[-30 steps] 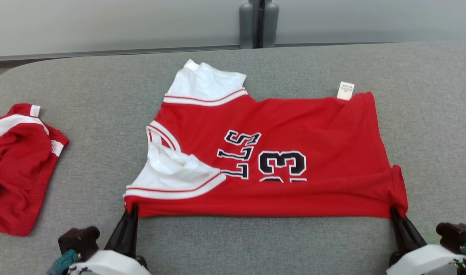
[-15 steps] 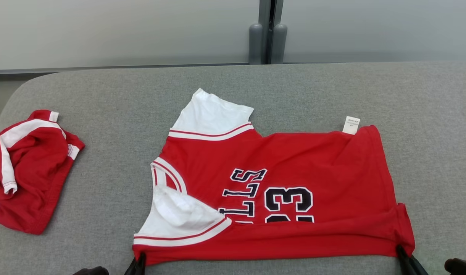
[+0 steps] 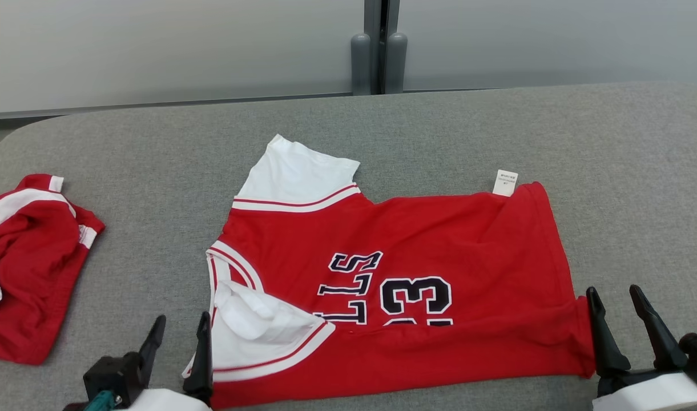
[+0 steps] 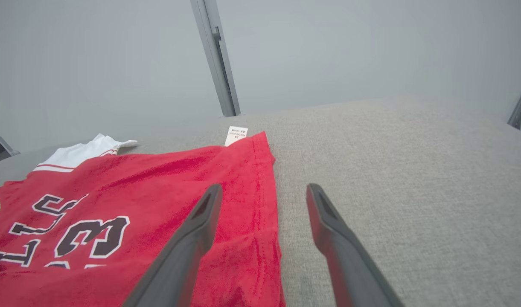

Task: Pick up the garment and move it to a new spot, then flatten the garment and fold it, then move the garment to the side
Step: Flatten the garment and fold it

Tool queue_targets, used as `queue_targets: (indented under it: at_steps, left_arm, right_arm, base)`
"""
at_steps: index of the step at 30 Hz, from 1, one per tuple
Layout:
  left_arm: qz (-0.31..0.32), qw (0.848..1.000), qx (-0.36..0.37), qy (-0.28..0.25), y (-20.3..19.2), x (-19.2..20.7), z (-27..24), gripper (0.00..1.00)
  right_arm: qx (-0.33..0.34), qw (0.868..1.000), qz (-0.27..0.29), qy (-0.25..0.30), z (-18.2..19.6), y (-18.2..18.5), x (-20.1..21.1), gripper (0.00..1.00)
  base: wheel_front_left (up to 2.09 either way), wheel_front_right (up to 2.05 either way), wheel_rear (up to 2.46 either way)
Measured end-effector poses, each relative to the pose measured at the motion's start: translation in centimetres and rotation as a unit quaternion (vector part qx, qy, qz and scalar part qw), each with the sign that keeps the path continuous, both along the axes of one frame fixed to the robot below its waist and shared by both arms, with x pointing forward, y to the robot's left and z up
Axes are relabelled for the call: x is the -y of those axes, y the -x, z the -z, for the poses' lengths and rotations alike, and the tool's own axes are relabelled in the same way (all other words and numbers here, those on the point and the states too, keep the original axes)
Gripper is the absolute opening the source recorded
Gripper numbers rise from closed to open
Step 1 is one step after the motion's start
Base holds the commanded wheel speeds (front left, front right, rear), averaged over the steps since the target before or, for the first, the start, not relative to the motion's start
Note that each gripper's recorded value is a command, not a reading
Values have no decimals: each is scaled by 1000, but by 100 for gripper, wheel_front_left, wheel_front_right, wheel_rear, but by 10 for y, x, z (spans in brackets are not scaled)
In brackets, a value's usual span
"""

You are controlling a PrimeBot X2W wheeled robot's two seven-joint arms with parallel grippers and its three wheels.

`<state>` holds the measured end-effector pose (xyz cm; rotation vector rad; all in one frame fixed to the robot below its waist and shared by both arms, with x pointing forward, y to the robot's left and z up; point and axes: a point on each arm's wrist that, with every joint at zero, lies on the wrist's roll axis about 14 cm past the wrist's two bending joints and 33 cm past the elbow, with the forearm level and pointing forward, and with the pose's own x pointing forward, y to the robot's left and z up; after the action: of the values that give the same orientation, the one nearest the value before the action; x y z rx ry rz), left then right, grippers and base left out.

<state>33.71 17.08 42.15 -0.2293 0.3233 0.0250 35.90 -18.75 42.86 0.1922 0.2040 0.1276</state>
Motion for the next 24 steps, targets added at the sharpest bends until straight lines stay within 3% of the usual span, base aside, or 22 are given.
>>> queue_targets:
  at_steps: [4, 9, 18, 24]
  left_arm:
    - [13, 997, 74, -35, -30, -1, -37, 100]
    - [25, 993, 98, -54, -40, -1, -52, 100]
    - [25, 995, 84, -51, -42, 1, -44, 100]
    - [63, 992, 103, -35, -79, 24, -52, 100]
  right_arm:
    - [60, 998, -15, 31, -38, -15, -8, 100]
    - [82, 996, -21, 35, -59, -20, -17, 100]
    - [62, 997, -28, 30, -52, -20, -25, 100]
    - [53, 998, -37, 26, -44, -33, -31, 100]
  base:
    - [0, 0, 0]
    - [0, 0, 0]
    - [0, 0, 0]
    - [0, 0, 0]
